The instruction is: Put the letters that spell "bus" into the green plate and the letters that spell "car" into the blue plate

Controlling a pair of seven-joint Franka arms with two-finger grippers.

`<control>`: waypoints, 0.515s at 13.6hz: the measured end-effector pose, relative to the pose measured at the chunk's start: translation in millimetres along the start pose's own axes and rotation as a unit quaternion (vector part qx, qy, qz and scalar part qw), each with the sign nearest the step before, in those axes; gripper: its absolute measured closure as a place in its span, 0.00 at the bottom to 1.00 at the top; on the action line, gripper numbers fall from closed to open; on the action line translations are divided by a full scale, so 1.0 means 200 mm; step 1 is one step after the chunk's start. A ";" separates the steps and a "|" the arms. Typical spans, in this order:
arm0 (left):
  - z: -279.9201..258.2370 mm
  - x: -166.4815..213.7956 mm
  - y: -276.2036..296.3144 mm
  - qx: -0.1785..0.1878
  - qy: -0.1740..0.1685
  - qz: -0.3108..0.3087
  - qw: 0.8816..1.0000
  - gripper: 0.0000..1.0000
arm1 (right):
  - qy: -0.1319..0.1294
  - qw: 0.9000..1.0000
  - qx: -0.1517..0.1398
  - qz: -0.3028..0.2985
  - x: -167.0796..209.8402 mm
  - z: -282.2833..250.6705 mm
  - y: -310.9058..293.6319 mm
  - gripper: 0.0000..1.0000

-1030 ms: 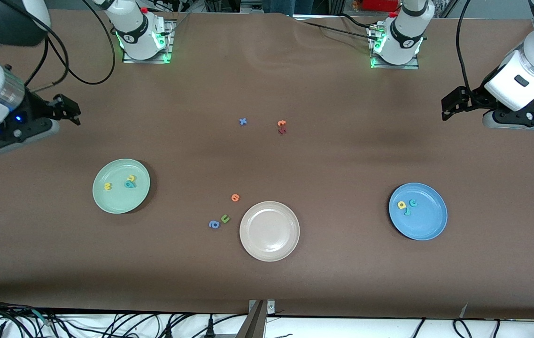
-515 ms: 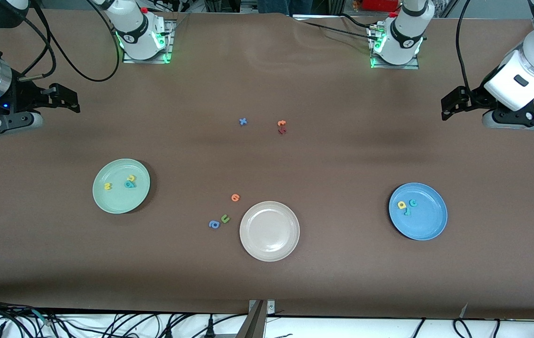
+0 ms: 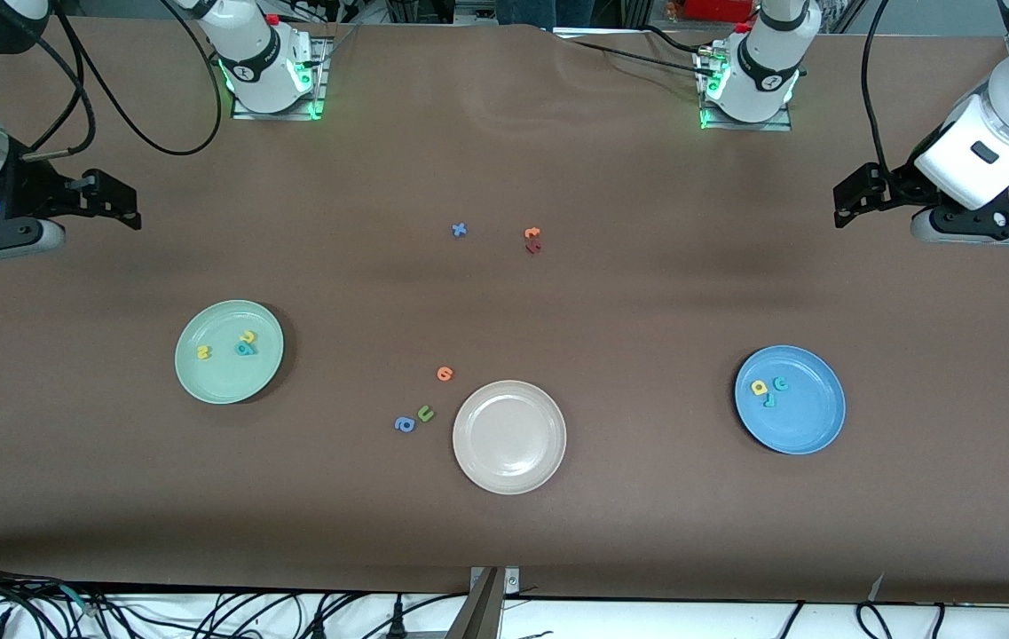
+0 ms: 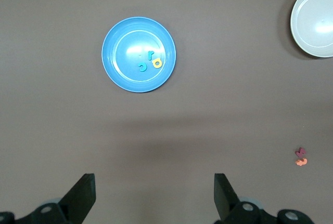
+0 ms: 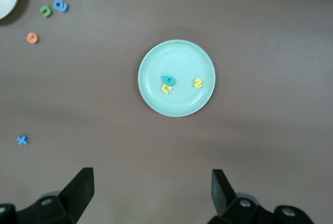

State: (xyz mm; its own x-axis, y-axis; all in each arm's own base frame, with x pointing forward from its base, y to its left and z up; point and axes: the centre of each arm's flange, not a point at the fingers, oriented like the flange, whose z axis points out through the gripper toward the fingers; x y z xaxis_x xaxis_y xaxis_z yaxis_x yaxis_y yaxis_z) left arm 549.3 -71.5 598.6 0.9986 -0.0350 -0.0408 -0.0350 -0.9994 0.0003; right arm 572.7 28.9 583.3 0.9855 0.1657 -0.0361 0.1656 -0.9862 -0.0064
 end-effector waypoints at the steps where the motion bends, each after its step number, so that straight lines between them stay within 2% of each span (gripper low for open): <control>1: 0.00 0.00 0.00 0.000 0.000 0.000 1.000 0.00 | 0.004 1.000 -0.005 0.005 0.00 -0.01 0.03 0.00; 7: 0.00 0.00 0.00 0.000 0.000 0.000 1.000 0.00 | 0.016 1.000 -0.010 -0.002 -0.02 -0.07 -0.01 0.00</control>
State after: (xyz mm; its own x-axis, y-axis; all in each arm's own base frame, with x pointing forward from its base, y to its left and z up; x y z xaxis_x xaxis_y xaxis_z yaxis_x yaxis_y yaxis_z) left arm 549.3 -71.5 598.6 0.9986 -0.0351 -0.0407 -0.0351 -0.9994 0.0003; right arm 569.3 30.4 597.3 0.9854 0.1704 -0.0043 0.1705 -0.9853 0.0137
